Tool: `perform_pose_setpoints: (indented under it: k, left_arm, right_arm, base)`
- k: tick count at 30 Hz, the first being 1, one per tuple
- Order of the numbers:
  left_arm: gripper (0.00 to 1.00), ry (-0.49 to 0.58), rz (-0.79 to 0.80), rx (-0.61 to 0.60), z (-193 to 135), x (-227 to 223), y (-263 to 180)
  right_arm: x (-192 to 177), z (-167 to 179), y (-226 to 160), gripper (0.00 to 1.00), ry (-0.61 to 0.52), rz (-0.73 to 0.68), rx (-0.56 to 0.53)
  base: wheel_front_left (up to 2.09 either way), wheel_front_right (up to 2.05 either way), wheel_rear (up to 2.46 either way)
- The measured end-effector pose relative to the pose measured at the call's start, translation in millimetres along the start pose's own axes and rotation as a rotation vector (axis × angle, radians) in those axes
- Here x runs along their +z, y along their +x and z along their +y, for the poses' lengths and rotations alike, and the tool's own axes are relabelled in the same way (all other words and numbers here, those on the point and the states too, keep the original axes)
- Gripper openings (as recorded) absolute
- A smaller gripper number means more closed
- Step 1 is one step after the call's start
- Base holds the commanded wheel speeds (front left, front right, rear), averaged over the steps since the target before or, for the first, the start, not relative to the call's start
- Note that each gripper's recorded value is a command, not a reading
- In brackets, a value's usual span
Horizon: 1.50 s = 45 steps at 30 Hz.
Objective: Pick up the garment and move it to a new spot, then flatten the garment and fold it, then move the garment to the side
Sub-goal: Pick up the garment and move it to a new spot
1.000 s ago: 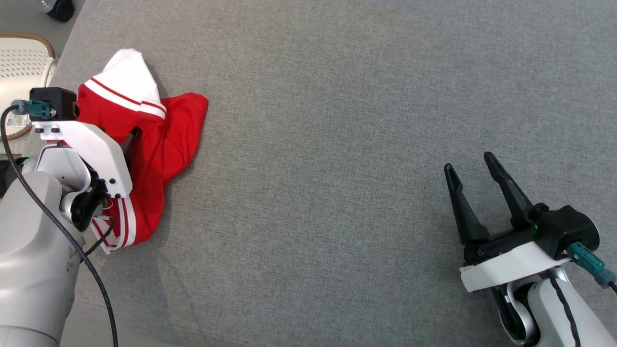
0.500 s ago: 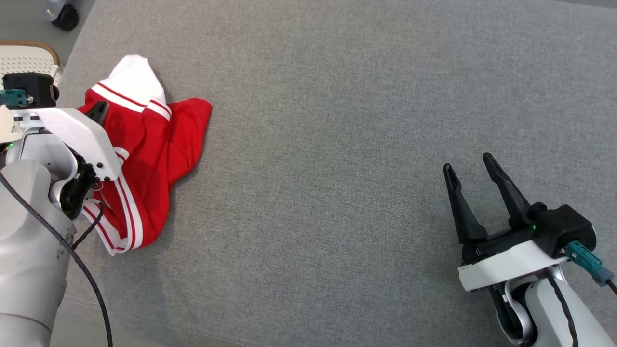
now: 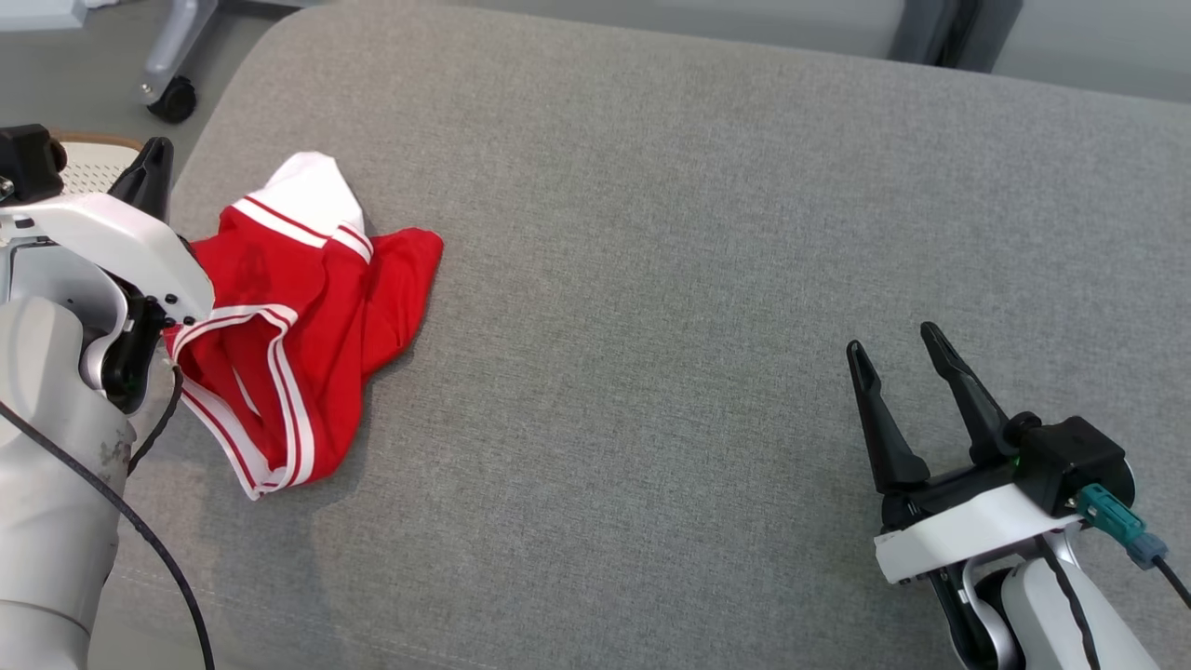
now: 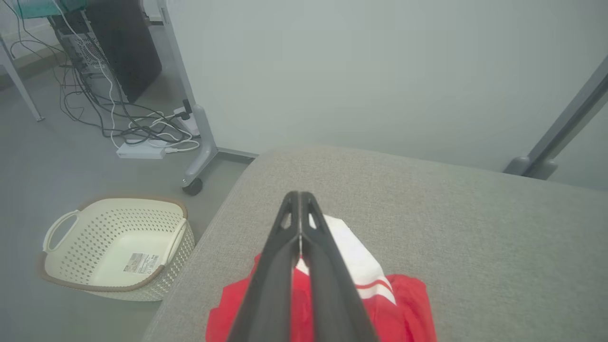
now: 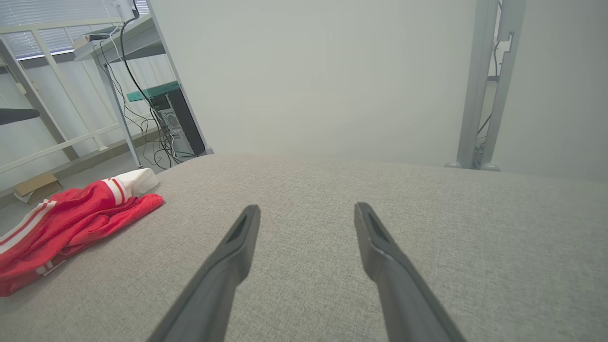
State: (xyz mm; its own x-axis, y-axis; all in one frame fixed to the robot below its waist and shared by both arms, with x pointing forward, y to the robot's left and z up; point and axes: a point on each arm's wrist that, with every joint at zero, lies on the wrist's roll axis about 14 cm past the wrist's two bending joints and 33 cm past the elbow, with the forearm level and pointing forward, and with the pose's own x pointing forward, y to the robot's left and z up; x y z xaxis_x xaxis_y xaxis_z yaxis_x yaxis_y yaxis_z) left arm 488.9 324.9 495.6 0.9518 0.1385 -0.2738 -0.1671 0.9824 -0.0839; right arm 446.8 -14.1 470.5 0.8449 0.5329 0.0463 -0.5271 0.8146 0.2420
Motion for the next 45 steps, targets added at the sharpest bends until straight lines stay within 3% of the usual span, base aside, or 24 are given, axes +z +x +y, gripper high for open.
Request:
perform_pose_setpoints:
  k: [12,22,29,30,31,45]
  left_arm:
    - [0.0,-0.04,-0.261,-0.029,-6,39,-35]
    - [0.0,-0.146,-0.427,0.017,-17,23,-110]
    - [0.0,-0.204,-0.438,0.053,-32,-9,-155]
    - [0.78,-0.211,-0.425,0.061,-32,-16,-158]
    - [1.0,-0.224,-0.414,0.063,-33,-22,-161]
    - [1.0,-0.179,-0.38,0.059,-32,-37,-168]
  right_arm:
    - [23,13,-15,1.0,-0.01,-0.048,-0.007]
    - [40,23,-35,1.0,-0.021,-0.087,-0.023]
    - [43,30,-40,1.0,-0.031,-0.094,-0.013]
    - [43,31,-40,1.0,-0.031,-0.095,-0.01]
    - [44,32,-40,1.0,-0.033,-0.096,-0.008]
    - [43,40,-39,1.0,-0.03,-0.093,0.012]
  base:
    - [0.0,0.0,0.0]
    - [0.0,0.0,0.0]
    - [0.0,0.0,0.0]
    - [0.0,0.0,0.0]
    - [0.0,0.0,0.0]
    - [0.0,0.0,0.0]
